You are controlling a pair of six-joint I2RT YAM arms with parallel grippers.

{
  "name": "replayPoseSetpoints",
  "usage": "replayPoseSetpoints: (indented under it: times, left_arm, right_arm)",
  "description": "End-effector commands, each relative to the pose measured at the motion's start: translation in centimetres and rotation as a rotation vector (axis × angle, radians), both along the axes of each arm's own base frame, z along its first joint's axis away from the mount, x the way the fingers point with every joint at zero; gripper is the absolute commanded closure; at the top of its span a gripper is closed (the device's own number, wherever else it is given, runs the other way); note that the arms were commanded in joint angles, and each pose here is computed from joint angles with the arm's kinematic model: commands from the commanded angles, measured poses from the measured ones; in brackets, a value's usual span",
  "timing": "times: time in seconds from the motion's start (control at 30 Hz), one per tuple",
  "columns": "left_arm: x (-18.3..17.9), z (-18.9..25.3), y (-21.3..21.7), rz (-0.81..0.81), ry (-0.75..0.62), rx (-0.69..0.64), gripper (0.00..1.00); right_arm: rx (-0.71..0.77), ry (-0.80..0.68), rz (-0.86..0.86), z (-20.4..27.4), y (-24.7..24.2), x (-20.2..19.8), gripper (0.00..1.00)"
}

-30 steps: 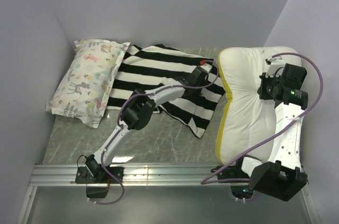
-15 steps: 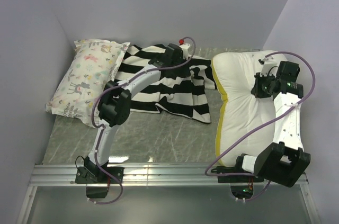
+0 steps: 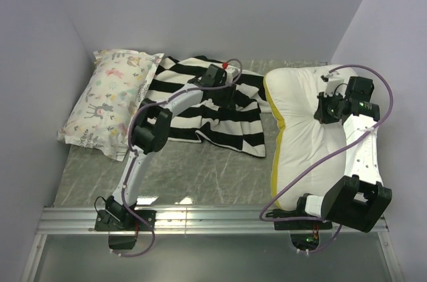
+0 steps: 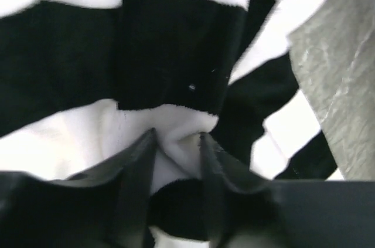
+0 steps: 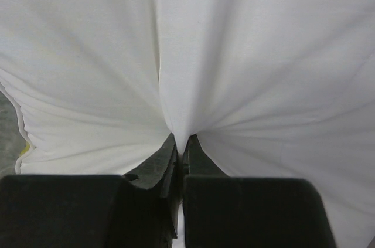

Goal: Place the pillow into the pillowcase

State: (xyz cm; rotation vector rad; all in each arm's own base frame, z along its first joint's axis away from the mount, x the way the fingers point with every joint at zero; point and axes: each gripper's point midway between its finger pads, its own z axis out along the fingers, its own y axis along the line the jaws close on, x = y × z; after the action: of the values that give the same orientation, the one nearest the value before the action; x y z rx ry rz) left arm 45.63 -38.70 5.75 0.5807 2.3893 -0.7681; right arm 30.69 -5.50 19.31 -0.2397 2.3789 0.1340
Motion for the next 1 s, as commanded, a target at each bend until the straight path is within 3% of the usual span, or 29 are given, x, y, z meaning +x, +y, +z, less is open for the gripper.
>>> replayPoseSetpoints:
  times: [0.0,0.17,0.3,0.53,0.97]
  left_arm:
    - [1.7,3.4,1.4,0.0,-0.042,-0.055,0.51]
    - [2.0,7.9,1.5,0.021,-0.179,-0.063,0.35]
    - [1.9,9.0,0.8,0.05,-0.287,0.068,0.29]
    - [1.9,6.2,0.3,0.132,-0.368,0.295,0.29]
    - [4.3,1.7,4.0,0.229,-0.404,0.545,0.3]
  right_arm:
    - [0.002,0.042,0.035,-0.6,0.6,-1.1,1.0]
    - [-0.003,0.045,0.04,-0.8,0.7,-1.1,1.0]
    - [-0.021,0.043,0.02,-0.7,0.2,-1.0,1.0]
    - [-0.044,0.045,0.02,-0.4,0.0,-1.4,1.0]
    - [-0.047,0.067,0.048,-1.1,0.2,-1.7,1.0]
